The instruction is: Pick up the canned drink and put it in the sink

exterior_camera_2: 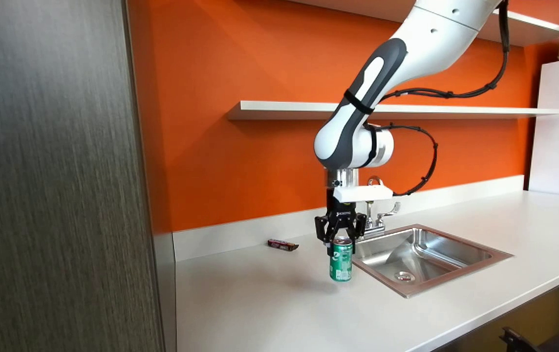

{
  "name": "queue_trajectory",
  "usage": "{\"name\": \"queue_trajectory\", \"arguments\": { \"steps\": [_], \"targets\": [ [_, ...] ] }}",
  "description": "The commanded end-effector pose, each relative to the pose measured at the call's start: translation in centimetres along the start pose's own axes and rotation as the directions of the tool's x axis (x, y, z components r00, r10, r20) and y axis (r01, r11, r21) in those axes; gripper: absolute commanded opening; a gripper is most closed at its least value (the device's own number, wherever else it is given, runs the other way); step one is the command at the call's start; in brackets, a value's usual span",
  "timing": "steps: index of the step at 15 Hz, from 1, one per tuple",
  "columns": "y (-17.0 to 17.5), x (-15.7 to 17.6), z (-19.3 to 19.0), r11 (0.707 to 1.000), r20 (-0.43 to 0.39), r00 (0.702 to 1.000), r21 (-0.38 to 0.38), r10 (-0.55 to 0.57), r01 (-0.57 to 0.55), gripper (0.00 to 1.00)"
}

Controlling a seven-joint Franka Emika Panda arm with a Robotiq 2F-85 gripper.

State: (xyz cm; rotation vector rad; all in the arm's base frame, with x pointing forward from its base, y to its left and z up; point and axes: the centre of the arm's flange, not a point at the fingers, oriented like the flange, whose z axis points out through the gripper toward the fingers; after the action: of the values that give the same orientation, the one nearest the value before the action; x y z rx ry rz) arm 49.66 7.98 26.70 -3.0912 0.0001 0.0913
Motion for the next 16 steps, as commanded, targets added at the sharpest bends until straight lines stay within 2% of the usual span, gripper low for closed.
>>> {"name": "queue_trajectory", "arguments": {
  "steps": [1,5,9,12,16],
  "targets": [
    [1.2,0.1,-4.1,0.999,-0.009,0.999,0.003,0.051,-0.051,0.39],
    [4.0,1.7,-5.6,0.995,-0.015,0.995,0.022,0.101,-0.101,0.39],
    [9.3,3.3,-5.9,0.976,-0.003,0.978,0.061,0.208,-0.207,0.39],
    [14.1,4.1,-5.5,0.948,0.012,0.952,0.096,0.305,-0.304,0.39],
    [20.0,5.0,-3.8,0.895,0.043,0.904,0.130,0.425,-0.427,0.39]
  ]
}}
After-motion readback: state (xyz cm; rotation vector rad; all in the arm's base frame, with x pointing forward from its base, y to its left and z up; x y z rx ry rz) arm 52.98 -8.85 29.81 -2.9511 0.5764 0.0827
